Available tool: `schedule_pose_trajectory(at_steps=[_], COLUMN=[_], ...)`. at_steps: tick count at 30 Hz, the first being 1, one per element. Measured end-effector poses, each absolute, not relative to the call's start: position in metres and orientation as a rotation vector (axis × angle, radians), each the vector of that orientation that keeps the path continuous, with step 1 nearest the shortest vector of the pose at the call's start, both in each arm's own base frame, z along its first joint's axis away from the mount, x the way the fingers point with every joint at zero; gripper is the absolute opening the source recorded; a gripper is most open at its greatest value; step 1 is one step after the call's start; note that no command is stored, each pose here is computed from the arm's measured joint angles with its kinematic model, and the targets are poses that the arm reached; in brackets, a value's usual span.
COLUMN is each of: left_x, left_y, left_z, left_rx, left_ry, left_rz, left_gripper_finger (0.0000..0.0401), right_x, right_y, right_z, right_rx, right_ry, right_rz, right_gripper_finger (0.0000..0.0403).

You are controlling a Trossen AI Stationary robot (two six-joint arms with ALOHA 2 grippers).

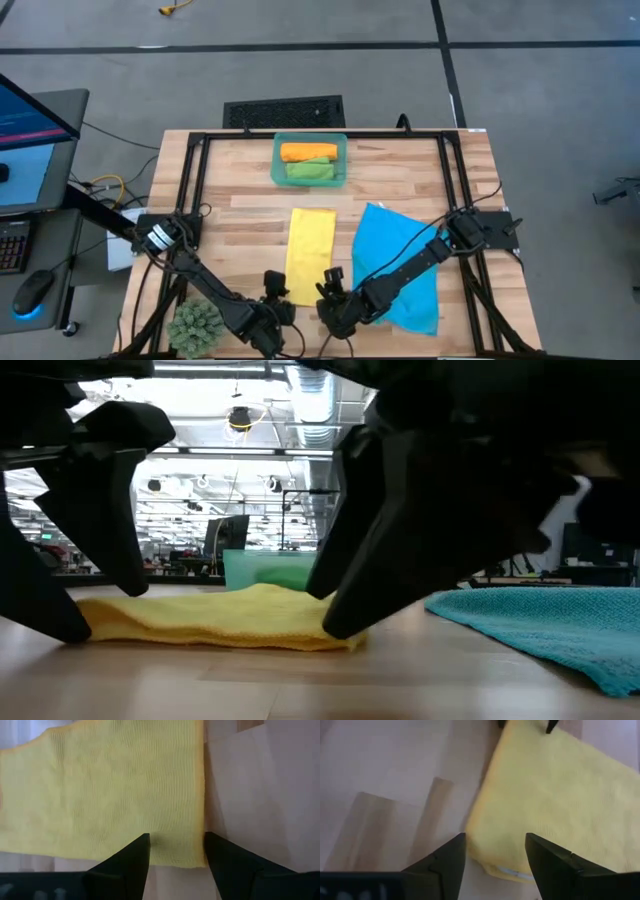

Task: Roll microfiber towels into tight, uniform cylinder then place into a basket
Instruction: Fold the yellow towel

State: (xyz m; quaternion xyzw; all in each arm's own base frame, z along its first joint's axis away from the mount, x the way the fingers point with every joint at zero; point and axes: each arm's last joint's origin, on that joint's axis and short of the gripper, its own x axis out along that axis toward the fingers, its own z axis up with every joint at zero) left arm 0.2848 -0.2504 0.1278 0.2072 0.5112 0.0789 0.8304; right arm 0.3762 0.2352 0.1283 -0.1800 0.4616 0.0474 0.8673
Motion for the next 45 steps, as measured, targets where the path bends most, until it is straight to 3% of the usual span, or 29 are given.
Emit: schedule_pose_trajectory(at_steps=[16, 35, 38, 45], left_x=[0.293, 0.296, 0.294, 0.282], left_y=[-0.239, -0.23, -0.232, -0.256], left_z=[0.129, 0.125, 0.125, 0.137], left_rx=[0.39, 0.409, 0.4, 0.379], left_ry=[1.14, 1.188, 1.193, 1.186], left_rz=[0.169, 0.181, 0.172, 0.13], left_gripper_finger=[0.0179, 0.0008, 0.0007, 0.0003], right_x=[0.384, 0.385, 0.386, 0.385], right_y=[0.221, 0.226, 0.23, 0.253], right_z=[0.111, 0.115, 0.12, 0.139], right_rx=[-0.262, -0.251, -0.265, -0.28], right_ry=[1.061, 1.051, 1.062, 1.027], right_rz=[0.064, 0.075, 0.075, 0.109], right_gripper_finger=[0.0176, 0.0035, 0.0011, 0.0021])
